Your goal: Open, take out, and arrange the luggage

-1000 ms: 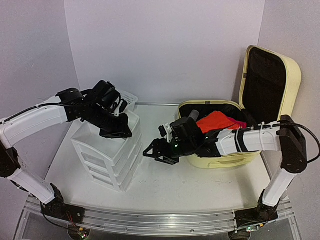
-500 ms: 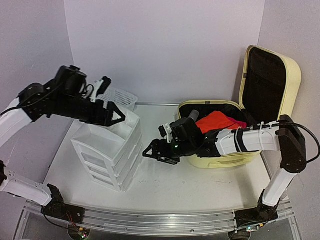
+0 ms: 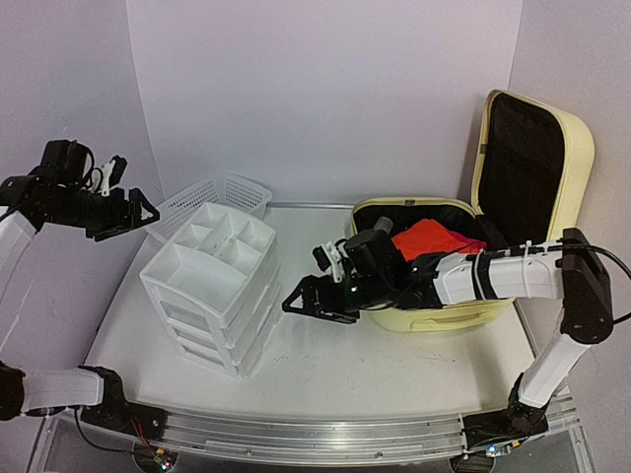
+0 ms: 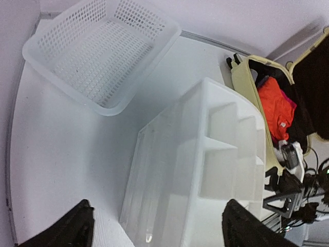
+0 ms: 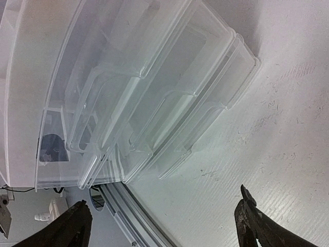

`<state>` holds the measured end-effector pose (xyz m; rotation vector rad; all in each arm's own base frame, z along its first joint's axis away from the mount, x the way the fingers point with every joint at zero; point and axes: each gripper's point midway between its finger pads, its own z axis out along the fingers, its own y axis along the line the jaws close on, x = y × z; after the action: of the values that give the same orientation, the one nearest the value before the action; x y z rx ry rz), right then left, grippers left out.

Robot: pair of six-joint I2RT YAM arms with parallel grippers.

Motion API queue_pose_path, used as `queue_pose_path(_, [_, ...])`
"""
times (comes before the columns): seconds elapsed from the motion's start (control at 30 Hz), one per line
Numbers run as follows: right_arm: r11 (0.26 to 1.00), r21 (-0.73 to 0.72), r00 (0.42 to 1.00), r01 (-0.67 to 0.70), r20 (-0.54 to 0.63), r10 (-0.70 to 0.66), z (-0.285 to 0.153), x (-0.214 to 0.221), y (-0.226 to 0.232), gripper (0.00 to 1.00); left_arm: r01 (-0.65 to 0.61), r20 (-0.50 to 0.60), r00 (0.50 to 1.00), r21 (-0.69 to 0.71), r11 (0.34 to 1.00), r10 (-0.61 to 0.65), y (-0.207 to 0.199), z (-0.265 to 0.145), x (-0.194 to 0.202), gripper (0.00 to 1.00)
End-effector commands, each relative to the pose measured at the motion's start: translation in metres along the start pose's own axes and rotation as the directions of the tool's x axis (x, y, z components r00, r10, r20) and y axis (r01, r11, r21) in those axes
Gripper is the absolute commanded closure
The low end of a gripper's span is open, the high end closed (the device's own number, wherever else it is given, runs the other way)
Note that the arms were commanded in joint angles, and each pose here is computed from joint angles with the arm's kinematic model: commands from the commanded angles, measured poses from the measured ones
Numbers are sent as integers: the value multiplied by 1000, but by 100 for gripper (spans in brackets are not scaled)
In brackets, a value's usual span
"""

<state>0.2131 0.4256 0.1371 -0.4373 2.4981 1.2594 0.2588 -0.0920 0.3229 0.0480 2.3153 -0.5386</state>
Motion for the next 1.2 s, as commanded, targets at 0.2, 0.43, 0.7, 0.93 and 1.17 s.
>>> queue_pose_path(0.2, [999,-34,999,27,40,-26,-25,-2,15,4,434,-184,901,438,788,-394,41,77,19,70])
queue_pose_path(0.43, [999,-18,999,35,14,-35,-22,0,13,3,474,-297,880,521,710,-370,38,95,56,97])
queue_pose_path(0.7, [999,-20,999,40,17,-39,-11,-10,20,3,502,-386,860,530,684,-333,18,106,78,100])
queue_pose_path(0.93, [999,40,997,15,79,-18,-9,-29,19,2,524,-447,840,524,672,-307,5,116,100,100])
queue_pose_path(1.17, [994,19,987,-103,127,100,6,-43,30,2,527,-462,837,538,658,-292,0,118,109,100])
